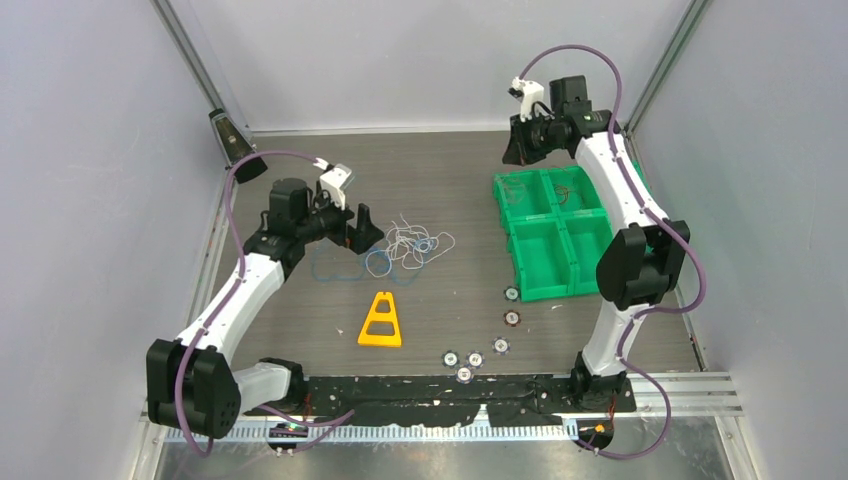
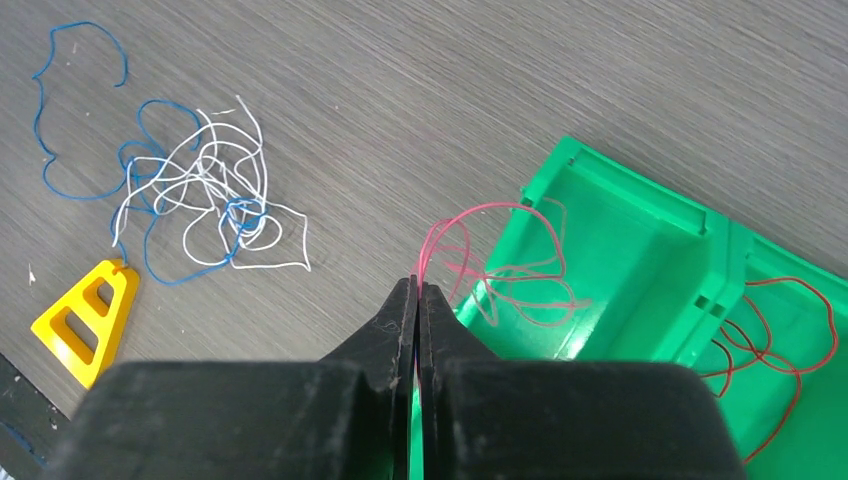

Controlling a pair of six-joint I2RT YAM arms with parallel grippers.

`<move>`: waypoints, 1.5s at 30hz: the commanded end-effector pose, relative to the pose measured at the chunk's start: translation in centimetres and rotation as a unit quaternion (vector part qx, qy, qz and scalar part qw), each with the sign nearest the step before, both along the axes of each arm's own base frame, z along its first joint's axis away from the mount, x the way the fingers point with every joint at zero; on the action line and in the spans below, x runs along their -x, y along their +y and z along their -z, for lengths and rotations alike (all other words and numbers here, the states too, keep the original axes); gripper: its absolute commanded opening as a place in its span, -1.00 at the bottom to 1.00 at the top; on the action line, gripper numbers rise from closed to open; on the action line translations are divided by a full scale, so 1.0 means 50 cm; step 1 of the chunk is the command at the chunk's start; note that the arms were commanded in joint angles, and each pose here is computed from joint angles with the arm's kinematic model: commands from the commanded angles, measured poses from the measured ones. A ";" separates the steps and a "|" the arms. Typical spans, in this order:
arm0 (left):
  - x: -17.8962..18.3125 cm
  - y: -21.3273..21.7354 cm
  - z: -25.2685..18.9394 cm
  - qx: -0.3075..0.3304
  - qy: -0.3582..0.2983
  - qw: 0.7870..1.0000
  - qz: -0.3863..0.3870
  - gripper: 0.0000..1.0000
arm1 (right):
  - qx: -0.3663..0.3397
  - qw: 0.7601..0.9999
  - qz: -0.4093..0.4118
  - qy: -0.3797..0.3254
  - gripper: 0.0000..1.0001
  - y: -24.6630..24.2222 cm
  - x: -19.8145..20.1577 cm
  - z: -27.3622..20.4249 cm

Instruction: Untangle the cables

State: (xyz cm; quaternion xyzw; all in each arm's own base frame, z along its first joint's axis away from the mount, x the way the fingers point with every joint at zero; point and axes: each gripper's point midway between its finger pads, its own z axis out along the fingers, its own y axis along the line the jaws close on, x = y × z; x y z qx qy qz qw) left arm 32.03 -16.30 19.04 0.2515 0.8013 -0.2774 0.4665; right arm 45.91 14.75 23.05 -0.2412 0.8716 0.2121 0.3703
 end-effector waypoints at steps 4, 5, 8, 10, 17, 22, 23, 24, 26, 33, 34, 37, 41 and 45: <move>-0.010 0.006 -0.025 -0.002 -0.023 1.000 0.005 0.99 | -0.011 0.999 0.035 0.011 -0.89 -0.075 -0.011 0.010; -0.010 0.005 -0.024 -0.001 -0.023 1.000 0.006 0.99 | -0.015 0.999 0.036 0.018 -0.89 -0.078 -0.011 0.021; -0.012 0.003 -0.023 0.000 -0.021 1.000 0.009 0.99 | -0.030 0.998 0.047 0.029 -0.89 -0.100 -0.023 0.045; -0.016 0.003 -0.022 -0.001 -0.017 1.000 0.008 0.99 | -0.033 0.997 0.044 0.045 -0.89 -0.103 -0.027 0.074; -0.023 0.028 0.003 -0.024 0.009 1.000 -0.011 0.99 | -0.009 0.994 0.030 0.106 -0.89 -0.108 -0.025 0.204; -0.021 0.068 0.020 -0.016 0.063 0.997 -0.052 0.99 | 0.026 0.990 0.020 0.138 -0.13 -0.122 0.000 0.213; -0.019 0.077 0.024 -0.016 0.071 0.996 -0.060 0.99 | 0.033 0.990 0.016 0.136 0.11 -0.126 0.005 0.198; -0.018 0.083 0.028 -0.016 0.079 0.995 -0.066 0.99 | 0.040 0.991 0.019 0.123 0.20 -0.132 0.008 0.173; -0.013 0.091 0.038 -0.016 0.091 0.993 -0.073 0.99 | 0.050 0.994 0.019 0.099 0.46 -0.138 0.020 0.128; 0.009 0.102 0.081 0.019 0.159 0.981 -0.107 0.97 | 0.036 0.999 0.001 0.018 0.91 -0.115 0.062 -0.019; 0.012 0.106 0.088 0.029 0.169 0.979 -0.113 0.94 | 0.033 0.999 -0.011 0.006 0.95 -0.097 0.075 -0.038; 0.020 0.109 0.103 0.042 0.189 0.974 -0.120 0.75 | 0.014 0.999 -0.051 -0.009 0.97 -0.039 0.104 -0.063; 0.019 0.101 0.111 0.052 0.204 0.971 -0.111 0.50 | -0.011 0.994 -0.112 0.005 0.95 0.054 0.135 -0.037; 0.003 0.084 0.113 0.067 0.218 0.969 -0.097 0.22 | -0.014 0.985 -0.167 0.044 0.79 0.156 0.160 0.035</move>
